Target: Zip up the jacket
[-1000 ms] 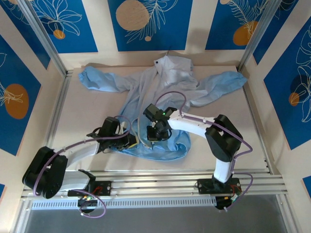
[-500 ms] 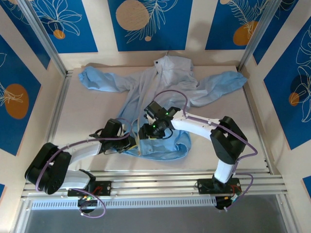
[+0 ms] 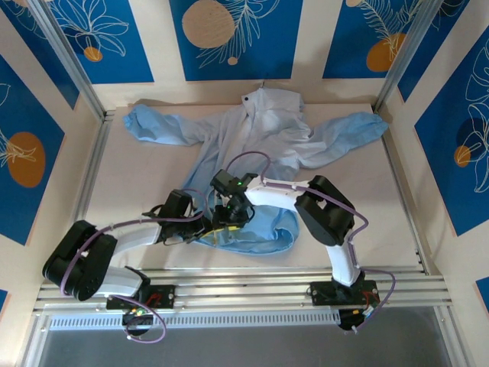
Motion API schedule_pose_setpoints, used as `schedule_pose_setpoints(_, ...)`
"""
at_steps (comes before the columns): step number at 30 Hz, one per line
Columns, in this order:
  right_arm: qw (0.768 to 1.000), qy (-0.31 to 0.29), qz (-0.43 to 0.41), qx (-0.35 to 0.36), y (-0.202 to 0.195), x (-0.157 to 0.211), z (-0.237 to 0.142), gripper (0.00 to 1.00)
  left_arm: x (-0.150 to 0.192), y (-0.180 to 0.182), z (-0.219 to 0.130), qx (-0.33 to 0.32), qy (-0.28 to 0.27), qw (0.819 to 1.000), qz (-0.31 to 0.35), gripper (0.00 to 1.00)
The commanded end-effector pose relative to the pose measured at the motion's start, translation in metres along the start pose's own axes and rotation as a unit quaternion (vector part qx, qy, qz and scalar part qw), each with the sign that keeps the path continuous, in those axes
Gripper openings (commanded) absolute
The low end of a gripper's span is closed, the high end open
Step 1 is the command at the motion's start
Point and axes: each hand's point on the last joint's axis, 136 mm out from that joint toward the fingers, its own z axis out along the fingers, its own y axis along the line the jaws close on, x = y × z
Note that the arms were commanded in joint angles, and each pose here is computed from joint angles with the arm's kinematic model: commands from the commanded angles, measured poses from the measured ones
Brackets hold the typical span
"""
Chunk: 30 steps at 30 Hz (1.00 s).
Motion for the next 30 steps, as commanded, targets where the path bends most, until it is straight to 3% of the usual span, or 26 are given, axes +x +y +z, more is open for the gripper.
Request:
schedule_pose_setpoints(1,0.998,0.007,0.010,0.054,-0.024,0.007,0.004,0.15,-0.002,-0.006,0.000,0.014,0.000,1.000,0.003,0.00)
schedule_pose_setpoints(4,0.996,-0.060,-0.005,0.069,-0.036,-0.006,-0.027,0.01,-0.010,-0.017,-0.007,0.015,-0.008,1.000,0.023,0.00)
schedule_pose_setpoints(9,0.985,-0.170,-0.011,0.034,-0.041,-0.027,-0.093,0.00,-0.024,-0.048,-0.028,0.051,-0.033,0.996,0.058,0.00)
schedule_pose_setpoints(14,0.965,-0.242,-0.096,0.020,-0.031,-0.042,-0.141,0.00,-0.033,-0.093,-0.051,0.105,-0.051,0.985,0.128,0.00)
schedule_pose_setpoints(19,0.915,-0.313,-0.253,0.006,0.002,-0.043,-0.171,0.00,-0.046,-0.128,-0.069,0.146,-0.084,0.968,0.184,0.00)
schedule_pose_setpoints(23,0.874,-0.354,-0.330,-0.040,0.023,-0.036,-0.184,0.00,-0.052,-0.140,-0.067,0.160,-0.083,0.966,0.184,0.00)
schedule_pose_setpoints(30,0.847,-0.372,-0.376,-0.049,0.028,-0.033,-0.188,0.00,-0.046,-0.148,-0.061,0.208,-0.074,0.958,0.181,0.00)
